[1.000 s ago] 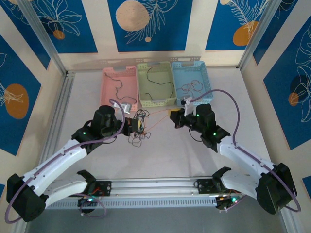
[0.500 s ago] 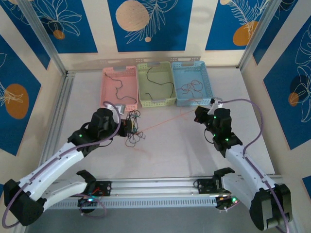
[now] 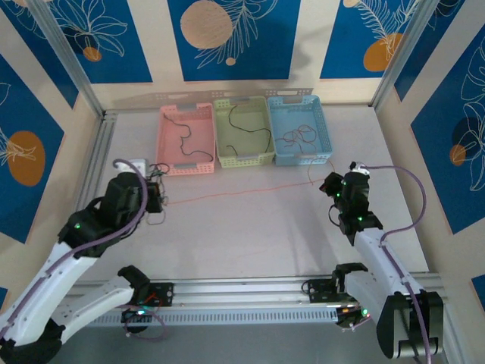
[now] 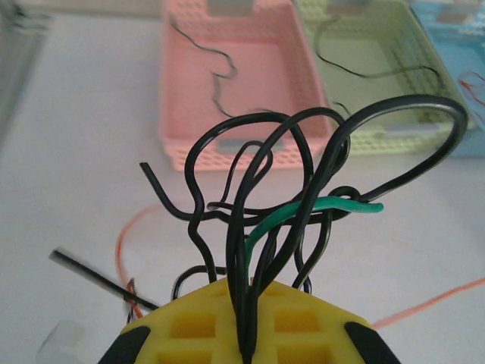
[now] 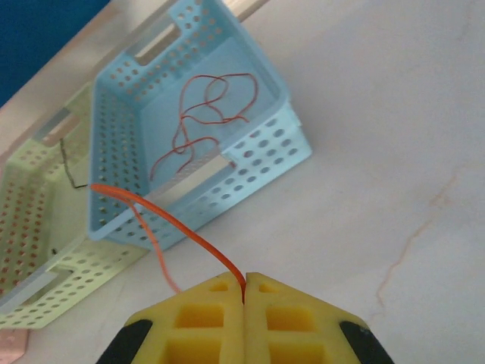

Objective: Untangle the cables

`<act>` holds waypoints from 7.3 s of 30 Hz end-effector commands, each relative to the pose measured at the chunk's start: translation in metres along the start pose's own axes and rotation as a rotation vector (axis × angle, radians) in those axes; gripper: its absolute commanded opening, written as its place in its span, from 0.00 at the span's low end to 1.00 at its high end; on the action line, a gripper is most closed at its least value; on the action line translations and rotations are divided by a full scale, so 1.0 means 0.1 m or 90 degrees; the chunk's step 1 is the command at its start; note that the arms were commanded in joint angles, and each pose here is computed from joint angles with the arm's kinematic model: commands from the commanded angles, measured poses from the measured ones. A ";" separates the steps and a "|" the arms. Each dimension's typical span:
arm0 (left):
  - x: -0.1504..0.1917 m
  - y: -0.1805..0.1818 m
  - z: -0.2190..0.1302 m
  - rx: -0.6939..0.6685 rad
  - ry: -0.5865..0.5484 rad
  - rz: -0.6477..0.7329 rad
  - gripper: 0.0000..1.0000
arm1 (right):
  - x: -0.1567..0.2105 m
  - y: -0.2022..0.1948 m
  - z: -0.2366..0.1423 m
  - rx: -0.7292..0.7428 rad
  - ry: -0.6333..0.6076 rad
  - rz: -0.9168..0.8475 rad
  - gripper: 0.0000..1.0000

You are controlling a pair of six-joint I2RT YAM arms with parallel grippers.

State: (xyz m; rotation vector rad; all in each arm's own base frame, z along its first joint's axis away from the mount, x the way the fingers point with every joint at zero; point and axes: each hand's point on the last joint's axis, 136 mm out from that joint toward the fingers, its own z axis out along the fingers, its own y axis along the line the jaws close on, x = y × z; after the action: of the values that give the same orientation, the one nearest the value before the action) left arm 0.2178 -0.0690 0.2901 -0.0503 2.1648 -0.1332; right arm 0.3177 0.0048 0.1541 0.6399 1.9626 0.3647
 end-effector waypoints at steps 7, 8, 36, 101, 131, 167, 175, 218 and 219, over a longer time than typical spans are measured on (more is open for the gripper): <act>0.04 0.74 -0.43 -0.191 -0.007 0.075 0.00 | -0.08 -0.51 -0.03 0.101 -0.024 0.080 0.00; 0.04 0.74 -0.44 -0.186 -0.010 0.073 0.00 | -0.08 -0.51 -0.02 0.098 -0.022 0.084 0.00; 0.12 -0.83 -0.22 0.298 0.103 0.150 0.00 | -0.77 1.11 -0.60 -0.159 0.071 -0.069 0.00; 0.39 -1.13 -0.17 0.425 0.124 0.075 0.00 | 0.05 1.84 0.06 -0.362 0.215 -0.127 0.47; 0.69 -1.89 0.32 0.648 0.163 -0.149 0.00 | 1.69 2.40 -1.74 -0.838 0.373 -0.275 0.57; 0.72 -1.74 0.24 0.577 0.177 -0.074 0.00 | 1.33 1.92 -0.81 -0.388 0.230 -0.413 0.00; 0.78 -1.65 0.22 0.557 0.179 -0.066 0.00 | 0.75 1.44 -0.57 -0.187 0.112 -0.384 0.00; 1.03 -0.98 0.57 0.306 0.170 -0.067 0.00 | 0.71 0.69 -0.28 -0.148 0.294 -0.135 0.52; 1.03 -0.99 0.57 0.306 0.170 -0.069 0.00 | 0.71 0.70 -0.30 -0.150 0.297 -0.135 0.53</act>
State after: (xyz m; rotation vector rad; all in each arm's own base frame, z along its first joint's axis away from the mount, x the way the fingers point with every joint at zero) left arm 0.2032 -0.1846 0.1907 0.1510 2.3297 -0.7913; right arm 0.2842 0.0977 0.1358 0.2106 2.3680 0.5885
